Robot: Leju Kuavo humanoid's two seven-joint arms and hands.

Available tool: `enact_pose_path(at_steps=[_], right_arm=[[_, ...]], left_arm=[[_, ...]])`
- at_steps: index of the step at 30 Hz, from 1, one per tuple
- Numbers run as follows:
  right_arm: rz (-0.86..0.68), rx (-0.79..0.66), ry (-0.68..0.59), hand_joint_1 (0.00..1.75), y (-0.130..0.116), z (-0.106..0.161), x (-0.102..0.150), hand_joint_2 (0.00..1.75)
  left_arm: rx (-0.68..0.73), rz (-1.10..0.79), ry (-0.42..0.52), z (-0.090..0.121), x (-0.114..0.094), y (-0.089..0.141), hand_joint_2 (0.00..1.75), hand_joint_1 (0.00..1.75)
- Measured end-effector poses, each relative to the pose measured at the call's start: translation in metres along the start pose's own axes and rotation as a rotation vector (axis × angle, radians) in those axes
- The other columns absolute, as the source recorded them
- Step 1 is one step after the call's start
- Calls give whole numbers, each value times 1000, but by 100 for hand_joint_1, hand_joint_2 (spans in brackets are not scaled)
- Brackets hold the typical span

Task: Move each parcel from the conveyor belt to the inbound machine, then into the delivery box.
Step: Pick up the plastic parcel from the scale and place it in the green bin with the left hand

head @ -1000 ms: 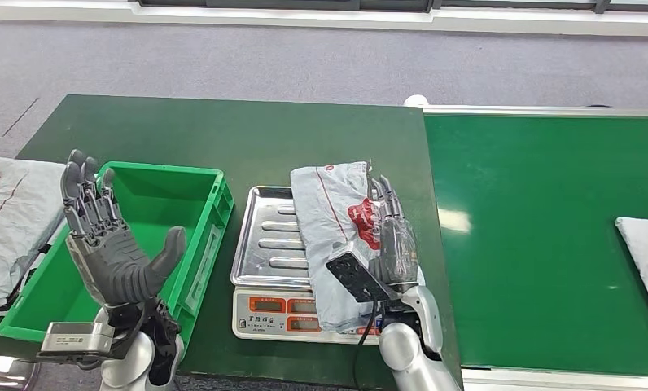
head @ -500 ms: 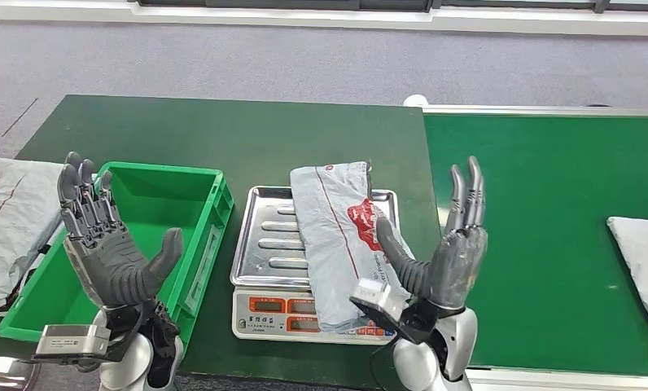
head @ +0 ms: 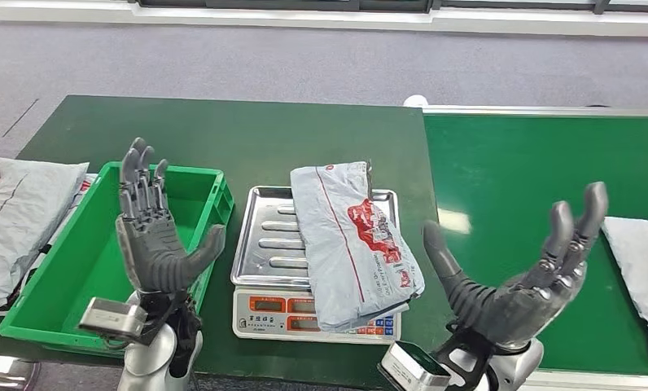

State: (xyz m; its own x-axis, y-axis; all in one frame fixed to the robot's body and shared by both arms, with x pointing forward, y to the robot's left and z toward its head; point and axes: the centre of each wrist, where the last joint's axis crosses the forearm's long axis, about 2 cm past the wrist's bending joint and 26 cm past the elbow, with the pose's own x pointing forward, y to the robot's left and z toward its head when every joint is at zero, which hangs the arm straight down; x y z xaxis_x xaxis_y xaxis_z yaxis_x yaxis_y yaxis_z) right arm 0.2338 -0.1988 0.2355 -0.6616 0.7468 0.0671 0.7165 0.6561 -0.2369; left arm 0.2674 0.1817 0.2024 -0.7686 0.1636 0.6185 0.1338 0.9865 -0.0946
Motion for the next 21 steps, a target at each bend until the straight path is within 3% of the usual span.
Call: enact_pose_path(at_steps=[5,12,21], right_arm=[[18,-75,-48,0,-13,-18,5,175],[-24,-112,-61,0,-11,-27,11,175],[-46,-122,-69,0,-3,-32,10,175]], left_arm=[[-131,3,64,-17,-24,-22,175,0],[-292,9,141,-45,-51,-64,175,0],[-476,-79,316,-51,-85,-108,175,0]])
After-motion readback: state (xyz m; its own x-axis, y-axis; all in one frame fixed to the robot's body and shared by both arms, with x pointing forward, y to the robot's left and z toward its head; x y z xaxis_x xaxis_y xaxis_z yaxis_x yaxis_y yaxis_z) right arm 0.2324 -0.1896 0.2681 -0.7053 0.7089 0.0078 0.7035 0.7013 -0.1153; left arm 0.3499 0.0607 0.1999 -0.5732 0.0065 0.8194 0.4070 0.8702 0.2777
